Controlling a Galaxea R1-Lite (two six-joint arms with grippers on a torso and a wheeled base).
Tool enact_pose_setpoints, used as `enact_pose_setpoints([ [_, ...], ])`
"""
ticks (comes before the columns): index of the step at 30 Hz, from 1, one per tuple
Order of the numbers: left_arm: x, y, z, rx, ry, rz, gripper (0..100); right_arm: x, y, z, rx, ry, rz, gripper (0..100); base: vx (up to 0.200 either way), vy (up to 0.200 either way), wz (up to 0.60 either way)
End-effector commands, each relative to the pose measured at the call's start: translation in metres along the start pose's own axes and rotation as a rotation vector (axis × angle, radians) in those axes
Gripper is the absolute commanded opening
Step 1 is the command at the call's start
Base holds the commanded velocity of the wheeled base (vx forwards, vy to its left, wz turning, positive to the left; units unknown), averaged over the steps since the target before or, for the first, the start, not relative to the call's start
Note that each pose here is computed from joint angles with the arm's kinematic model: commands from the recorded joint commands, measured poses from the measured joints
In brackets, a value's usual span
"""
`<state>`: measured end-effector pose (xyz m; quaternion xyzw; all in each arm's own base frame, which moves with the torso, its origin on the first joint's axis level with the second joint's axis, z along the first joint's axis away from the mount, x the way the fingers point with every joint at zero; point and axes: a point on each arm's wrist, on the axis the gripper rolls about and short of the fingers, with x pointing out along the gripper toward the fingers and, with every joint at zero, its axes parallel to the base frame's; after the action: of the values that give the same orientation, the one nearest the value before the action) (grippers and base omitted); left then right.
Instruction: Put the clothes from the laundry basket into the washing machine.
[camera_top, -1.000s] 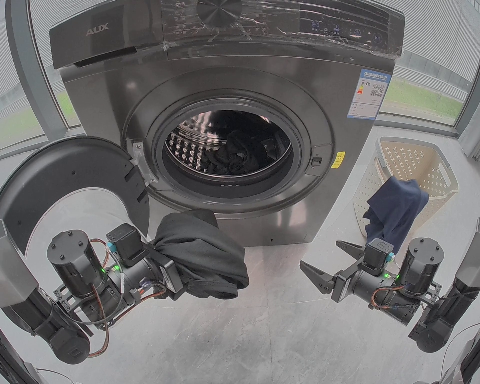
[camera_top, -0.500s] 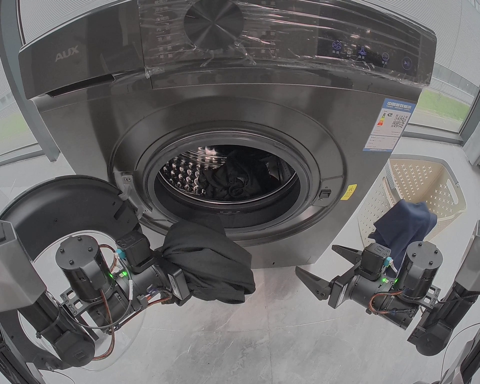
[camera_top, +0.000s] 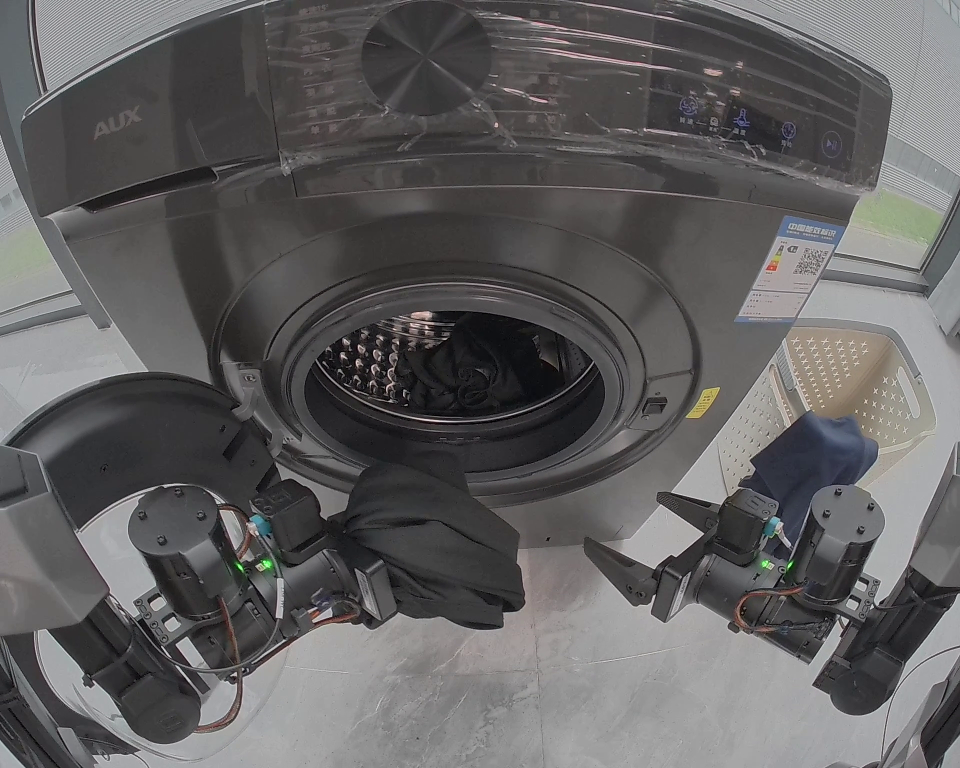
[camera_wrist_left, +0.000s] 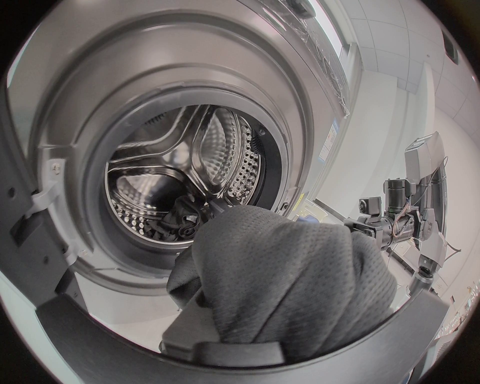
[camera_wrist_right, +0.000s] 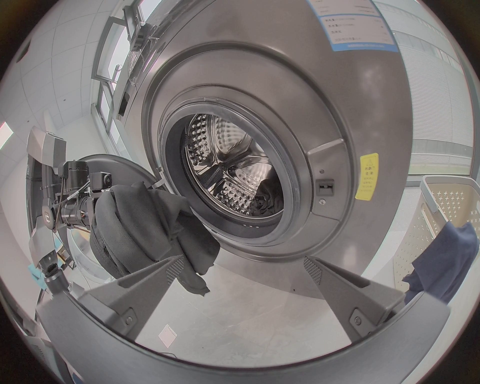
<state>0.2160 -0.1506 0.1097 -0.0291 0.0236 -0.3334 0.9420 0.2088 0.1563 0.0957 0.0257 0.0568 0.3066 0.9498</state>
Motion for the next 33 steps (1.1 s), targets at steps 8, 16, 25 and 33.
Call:
enact_pose_setpoints([
  [8,0.036,-0.003,-0.006,-0.026,-0.024,-0.016,0,-0.001,0.020,-0.001,0.018,0.000,0.040,100,0.000,0.000,0.00],
  [16,0.113,0.019,-0.022,-0.023,-0.122,0.093,0,-0.001,0.021,-0.003,0.017,0.010,0.041,100,0.000,0.000,0.00],
  [25,0.168,0.045,-0.031,-0.017,-0.181,0.136,0,-0.002,0.027,-0.005,0.014,0.020,0.066,100,0.000,0.000,0.00],
  [33,0.207,0.057,-0.014,-0.020,-0.208,0.176,0,-0.002,0.027,-0.005,0.014,0.019,0.064,100,0.000,0.000,0.00],
])
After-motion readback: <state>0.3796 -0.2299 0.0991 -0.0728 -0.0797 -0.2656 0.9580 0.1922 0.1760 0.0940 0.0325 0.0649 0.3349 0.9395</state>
